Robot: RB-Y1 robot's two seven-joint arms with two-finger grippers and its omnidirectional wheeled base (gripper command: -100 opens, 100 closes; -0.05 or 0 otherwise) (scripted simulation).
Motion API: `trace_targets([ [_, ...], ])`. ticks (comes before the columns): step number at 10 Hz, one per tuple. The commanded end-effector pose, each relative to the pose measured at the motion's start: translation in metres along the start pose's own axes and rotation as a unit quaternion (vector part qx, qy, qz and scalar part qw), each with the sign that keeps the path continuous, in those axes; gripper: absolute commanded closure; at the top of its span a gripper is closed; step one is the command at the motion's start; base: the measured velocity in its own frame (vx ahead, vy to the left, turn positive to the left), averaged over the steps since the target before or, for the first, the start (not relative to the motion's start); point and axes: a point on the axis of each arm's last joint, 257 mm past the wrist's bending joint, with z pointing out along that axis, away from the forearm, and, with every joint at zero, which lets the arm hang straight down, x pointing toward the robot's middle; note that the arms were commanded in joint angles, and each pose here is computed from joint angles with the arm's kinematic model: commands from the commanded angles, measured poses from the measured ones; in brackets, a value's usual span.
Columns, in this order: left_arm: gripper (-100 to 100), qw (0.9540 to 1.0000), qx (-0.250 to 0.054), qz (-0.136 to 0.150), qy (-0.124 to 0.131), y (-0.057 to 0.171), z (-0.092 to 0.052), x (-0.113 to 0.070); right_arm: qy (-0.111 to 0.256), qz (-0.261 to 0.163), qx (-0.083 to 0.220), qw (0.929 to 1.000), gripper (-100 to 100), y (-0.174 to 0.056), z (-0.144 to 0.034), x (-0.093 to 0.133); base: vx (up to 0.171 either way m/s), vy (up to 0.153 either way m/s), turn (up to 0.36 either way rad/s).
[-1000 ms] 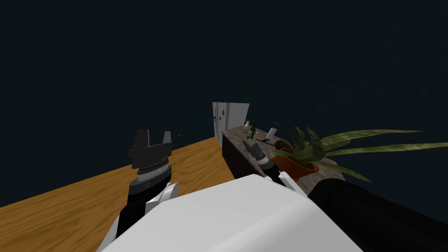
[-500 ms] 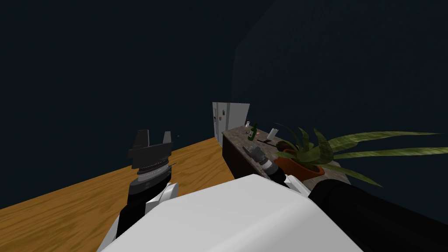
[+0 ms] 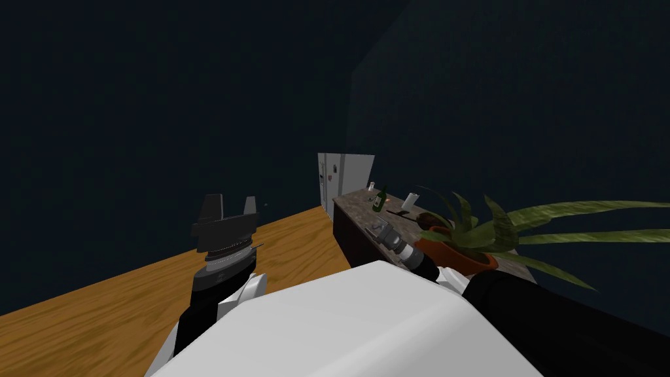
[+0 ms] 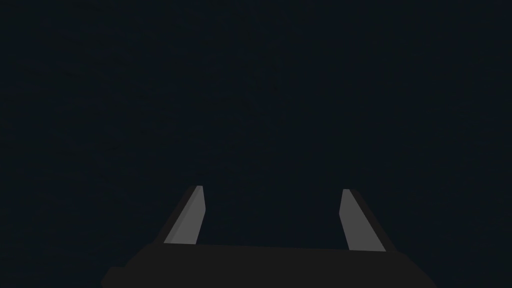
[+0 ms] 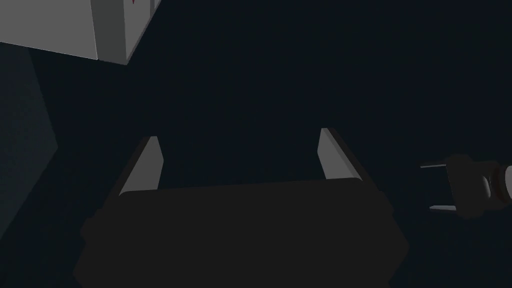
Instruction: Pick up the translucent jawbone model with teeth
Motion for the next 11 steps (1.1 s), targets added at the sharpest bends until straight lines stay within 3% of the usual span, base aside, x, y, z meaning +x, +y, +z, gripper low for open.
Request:
trace_targets([
  [1, 0, 1.0000, 0.000, 0.000, 0.000, 0.000, 0.000, 0.000, 0.036, -0.051, -0.018, 0.9979, -100, 0.002, -0.012, 0.019, 0.059, 0.014, -0.004],
  [3, 0, 1.0000, 0.000, 0.000, 0.000, 0.000, 0.000, 0.000, 0.037, -0.069, -0.019, 0.9967, -100, 0.002, -0.012, 0.019, 0.033, 0.007, -0.001],
  [4, 0, 1.0000, 0.000, 0.000, 0.000, 0.000, 0.000, 0.000, 0.068, -0.112, -0.038, 0.9906, -100, 0.004, -0.026, 0.034, 0.043, 0.008, 0.001],
  [5, 0, 1.0000, 0.000, 0.000, 0.000, 0.000, 0.000, 0.000, 0.068, -0.123, -0.039, 0.9894, -100, 0.004, -0.026, 0.034, 0.047, 0.011, -0.002],
  [6, 0, 1.0000, 0.000, 0.000, 0.000, 0.000, 0.000, 0.000, 0.098, -0.162, -0.059, 0.9801, -100, 0.005, -0.041, 0.049, 0.069, 0.014, 0.001],
  [7, 0, 1.0000, 0.000, 0.000, 0.000, 0.000, 0.000, 0.000, 0.098, -0.172, -0.060, 0.9784, -100, 0.005, -0.041, 0.049, 0.058, 0.010, -0.001],
  [8, 0, 1.0000, 0.000, 0.000, 0.000, 0.000, 0.000, 0.000, 0.127, -0.205, -0.081, 0.9671, -100, 0.005, -0.057, 0.063, 0.072, 0.020, 0.007],
  [10, 0, 1.0000, 0.000, 0.000, 0.000, 0.000, 0.000, 0.000, 0.126, -0.223, -0.084, 0.9630, -100, 0.005, -0.057, 0.063, 0.042, 0.010, 0.000],
  [11, 0, 1.0000, 0.000, 0.000, 0.000, 0.000, 0.000, 0.000, 0.154, -0.256, -0.108, 0.9484, -100, 0.004, -0.074, 0.077, 0.042, 0.001, 0.009],
])
